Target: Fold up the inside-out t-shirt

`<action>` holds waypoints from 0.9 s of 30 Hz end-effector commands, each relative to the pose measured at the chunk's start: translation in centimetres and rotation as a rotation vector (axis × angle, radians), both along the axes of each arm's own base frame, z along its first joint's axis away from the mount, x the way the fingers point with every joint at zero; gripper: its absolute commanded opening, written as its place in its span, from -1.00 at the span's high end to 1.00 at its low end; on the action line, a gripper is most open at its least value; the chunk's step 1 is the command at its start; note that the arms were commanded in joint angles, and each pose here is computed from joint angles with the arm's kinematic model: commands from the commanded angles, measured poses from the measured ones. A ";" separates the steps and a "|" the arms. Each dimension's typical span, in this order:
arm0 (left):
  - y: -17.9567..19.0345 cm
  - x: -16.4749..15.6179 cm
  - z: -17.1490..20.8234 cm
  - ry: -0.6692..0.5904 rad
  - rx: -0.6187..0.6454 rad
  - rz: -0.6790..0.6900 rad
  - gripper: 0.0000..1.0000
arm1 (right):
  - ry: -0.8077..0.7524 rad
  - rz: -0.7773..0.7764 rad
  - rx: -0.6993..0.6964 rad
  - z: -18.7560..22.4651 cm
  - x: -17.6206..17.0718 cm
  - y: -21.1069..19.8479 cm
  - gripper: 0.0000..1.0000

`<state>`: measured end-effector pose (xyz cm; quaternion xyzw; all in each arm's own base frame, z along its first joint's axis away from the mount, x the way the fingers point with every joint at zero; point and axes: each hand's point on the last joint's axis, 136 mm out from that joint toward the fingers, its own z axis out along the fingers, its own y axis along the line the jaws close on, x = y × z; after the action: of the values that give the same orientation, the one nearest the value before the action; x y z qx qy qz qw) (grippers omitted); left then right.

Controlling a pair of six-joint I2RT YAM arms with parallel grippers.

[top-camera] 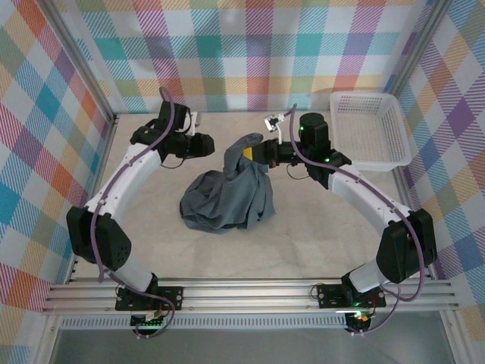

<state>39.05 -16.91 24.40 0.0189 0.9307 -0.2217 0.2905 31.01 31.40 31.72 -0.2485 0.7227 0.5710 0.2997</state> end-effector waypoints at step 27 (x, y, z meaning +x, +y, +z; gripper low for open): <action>-8.5 -8.5 7.6 -0.139 -0.242 -0.296 1.00 | 0.328 -0.163 -0.328 -12.3 5.0 -4.9 0.93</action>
<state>32.52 -26.70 27.93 0.1543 0.8730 -0.3416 0.3122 35.53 28.42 25.45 -0.1377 0.8090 0.5300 0.2136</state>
